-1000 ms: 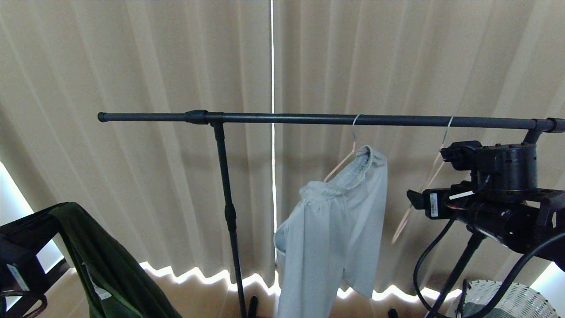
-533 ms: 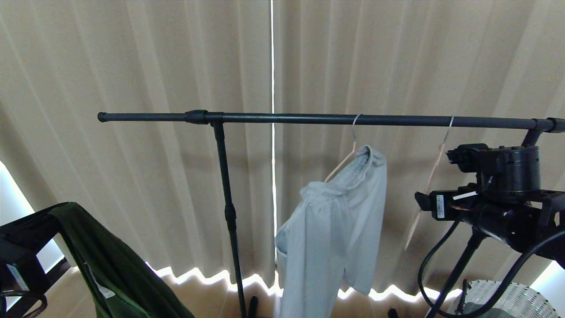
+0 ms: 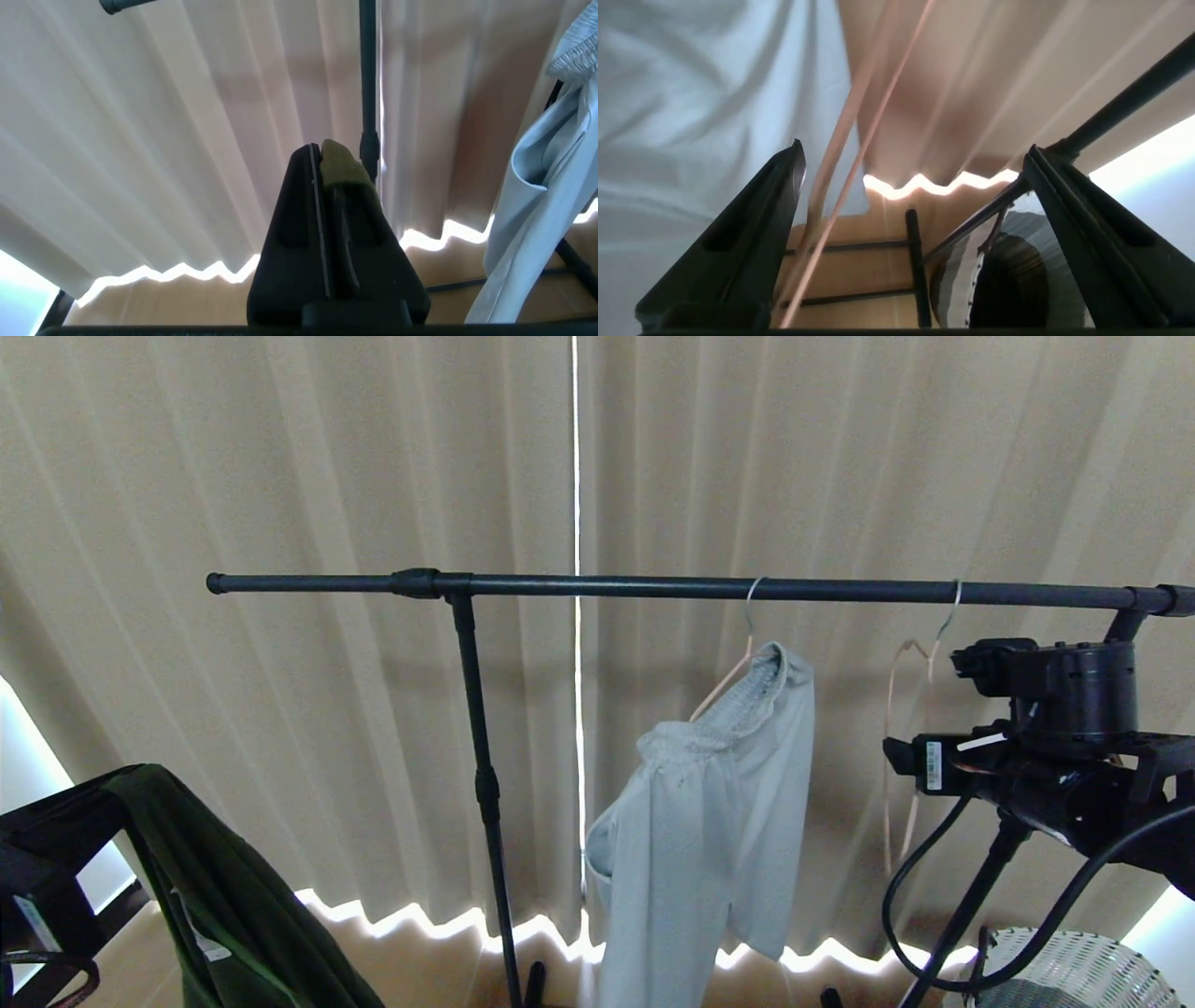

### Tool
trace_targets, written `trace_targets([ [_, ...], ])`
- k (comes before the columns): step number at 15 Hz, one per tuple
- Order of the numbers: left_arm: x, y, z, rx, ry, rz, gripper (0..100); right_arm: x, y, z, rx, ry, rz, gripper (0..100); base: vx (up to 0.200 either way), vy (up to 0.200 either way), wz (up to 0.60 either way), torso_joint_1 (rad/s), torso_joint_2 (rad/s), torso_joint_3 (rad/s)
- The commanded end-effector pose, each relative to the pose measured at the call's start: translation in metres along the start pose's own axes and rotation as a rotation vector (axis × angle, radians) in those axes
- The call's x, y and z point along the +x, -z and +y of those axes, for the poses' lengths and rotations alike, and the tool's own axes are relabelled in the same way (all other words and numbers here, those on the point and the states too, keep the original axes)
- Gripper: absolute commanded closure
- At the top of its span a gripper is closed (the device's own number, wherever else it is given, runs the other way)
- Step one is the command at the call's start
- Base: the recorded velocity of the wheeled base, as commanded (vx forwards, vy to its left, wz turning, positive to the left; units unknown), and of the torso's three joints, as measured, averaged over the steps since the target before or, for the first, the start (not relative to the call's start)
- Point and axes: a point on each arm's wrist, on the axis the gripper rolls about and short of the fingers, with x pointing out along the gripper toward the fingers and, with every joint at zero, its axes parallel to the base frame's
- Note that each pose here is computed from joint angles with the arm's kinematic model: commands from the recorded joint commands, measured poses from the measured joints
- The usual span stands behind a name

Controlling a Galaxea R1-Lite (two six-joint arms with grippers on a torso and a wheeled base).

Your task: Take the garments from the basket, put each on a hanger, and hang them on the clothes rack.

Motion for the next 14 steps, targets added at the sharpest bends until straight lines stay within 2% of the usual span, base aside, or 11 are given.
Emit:
trace_targets([
  [1,0.000,0.000,0.000,0.000,0.000,0.001,100,0.004,0.000,-0.002,0.003,0.012,0.007,0,0.000,0.000,0.00,0.000,0.00,0.000],
  [2,0.000,0.000,0.000,0.000,0.000,0.003,100,0.005,0.000,-0.003,0.004,0.016,0.009,0,0.000,0.000,0.00,0.000,0.00,0.000],
  [3,0.000,0.000,0.000,0.000,0.000,0.003,100,0.007,0.002,-0.003,0.004,0.020,0.015,100,0.000,0.000,0.00,0.000,0.00,0.000],
  [14,0.000,0.000,0.000,0.000,0.000,0.001,100,-0.001,-0.007,-0.009,0.027,0.011,-0.024,100,0.000,0.000,0.00,0.000,0.00,0.000],
])
